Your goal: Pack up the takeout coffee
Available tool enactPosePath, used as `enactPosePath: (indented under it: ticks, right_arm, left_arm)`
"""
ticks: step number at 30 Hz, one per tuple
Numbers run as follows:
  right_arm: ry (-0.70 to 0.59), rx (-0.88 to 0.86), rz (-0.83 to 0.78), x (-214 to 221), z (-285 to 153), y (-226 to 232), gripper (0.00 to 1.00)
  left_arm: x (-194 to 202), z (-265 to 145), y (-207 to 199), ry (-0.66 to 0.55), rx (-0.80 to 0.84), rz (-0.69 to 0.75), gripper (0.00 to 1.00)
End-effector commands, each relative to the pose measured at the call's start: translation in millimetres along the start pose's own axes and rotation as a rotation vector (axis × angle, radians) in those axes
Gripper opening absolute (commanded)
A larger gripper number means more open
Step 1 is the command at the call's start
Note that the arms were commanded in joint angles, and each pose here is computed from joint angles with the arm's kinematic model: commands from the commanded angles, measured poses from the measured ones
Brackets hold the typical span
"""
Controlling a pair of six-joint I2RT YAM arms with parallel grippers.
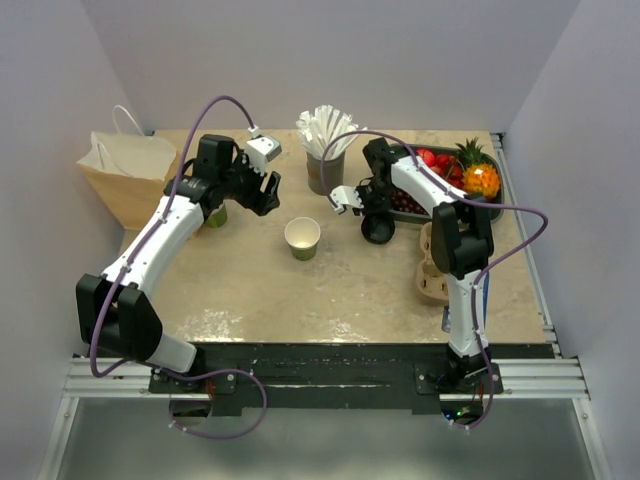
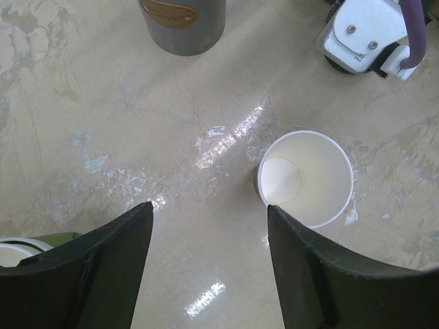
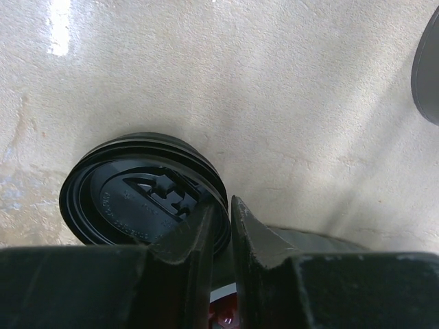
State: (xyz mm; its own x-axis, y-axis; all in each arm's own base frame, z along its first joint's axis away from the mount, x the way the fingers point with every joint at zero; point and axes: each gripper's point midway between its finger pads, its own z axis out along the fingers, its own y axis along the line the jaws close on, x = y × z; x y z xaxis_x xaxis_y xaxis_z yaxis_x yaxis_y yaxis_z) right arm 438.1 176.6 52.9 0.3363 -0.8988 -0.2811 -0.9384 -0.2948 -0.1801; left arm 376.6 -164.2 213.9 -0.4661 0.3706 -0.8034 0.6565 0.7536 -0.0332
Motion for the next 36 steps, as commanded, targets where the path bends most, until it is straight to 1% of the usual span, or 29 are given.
enactPosePath:
  ticks: [1, 6, 9, 10, 12, 14, 16, 17, 19, 23, 24, 25, 26, 27, 28, 29, 30, 31, 32, 33, 34, 36]
  right_arm:
    - [-0.001, 0.037, -0.010, -7, -16, -8, 0.14]
    - [-0.004, 0.048, 0.001, -9, -23, -8, 0.07]
    - [-0.001, 0.061, 0.011, -13, -37, -4, 0.04]
    - [-0.004, 0.078, 0.015, -15, -49, -2, 0.04]
    - [0.000, 0.083, 0.036, -16, -53, 6, 0.00]
    - [-0.013, 0.139, 0.041, -21, -69, 5, 0.00]
    - [-0.024, 0.149, 0.081, -23, -70, 12, 0.00]
    - [-0.041, 0.184, 0.092, -27, -78, 8, 0.00]
    - [-0.065, 0.198, 0.155, -31, -78, 12, 0.00]
    - [-0.154, 0.304, 0.251, -46, -92, -2, 0.00]
    - [-0.181, 0.335, 0.305, -51, -100, -5, 0.00]
    - [-0.207, 0.360, 0.336, -56, -106, -9, 0.00]
    - [-0.251, 0.430, 0.356, -64, -118, -25, 0.00]
    - [-0.312, 0.474, 0.459, -75, -132, -29, 0.00]
    - [-0.352, 0.519, 0.499, -81, -143, -36, 0.00]
    - [-0.411, 0.603, 0.513, -91, -160, -53, 0.00]
    - [-0.450, 0.630, 0.590, -103, -163, -54, 0.00]
    - [-0.495, 0.685, 0.601, -114, -182, -57, 0.00]
    - [-0.548, 0.745, 0.587, -125, -196, -66, 0.00]
    - [-0.579, 0.743, 0.591, -140, -194, -61, 0.00]
    - [-0.601, 0.784, 0.579, -148, -208, -60, 0.00]
    - [-0.647, 0.811, 0.552, -166, -210, -56, 0.00]
  left_arm:
    - [-10, 1, 2, -0.048, 0.009, -0.002, 0.72]
    - [-9, 1, 1, -0.046, 0.013, -0.004, 0.72]
    - [-7, 1, 0, -0.042, 0.019, -0.006, 0.72]
    - [-6, 1, -1, -0.041, 0.023, -0.007, 0.72]
    - [-5, 1, -3, -0.042, 0.031, -0.013, 0.72]
    - [-7, 1, -4, -0.048, 0.036, -0.014, 0.71]
    - [-10, 0, -4, -0.058, 0.031, -0.028, 0.71]
    - [-11, -1, -4, -0.062, 0.029, -0.035, 0.71]
    - [-14, -3, -6, -0.079, 0.031, -0.062, 0.71]
    - [-14, -8, -25, -0.133, 0.101, -0.086, 0.71]
    - [-25, -10, -27, -0.190, 0.112, -0.072, 0.71]
    - [-28, -12, -31, -0.221, 0.126, -0.065, 0.71]
    - [-29, -19, -41, -0.260, 0.163, -0.055, 0.71]
    - [-44, -24, -46, -0.337, 0.185, -0.026, 0.71]
    - [-47, -26, -51, -0.367, 0.207, -0.012, 0.71]
    - [-47, -29, -62, -0.385, 0.252, -0.018, 0.72]
    - [-54, -29, -64, -0.422, 0.265, 0.002, 0.72]
    - [-60, -30, -69, -0.446, 0.281, 0.018, 0.72]
    - [-60, -27, -77, -0.452, 0.306, 0.037, 0.76]
    - [-67, -28, -80, -0.485, 0.304, 0.067, 0.76]
    - [-69, -27, -89, -0.494, 0.316, 0.084, 0.77]
    - [-76, -23, -93, -0.511, 0.306, 0.097, 0.77]
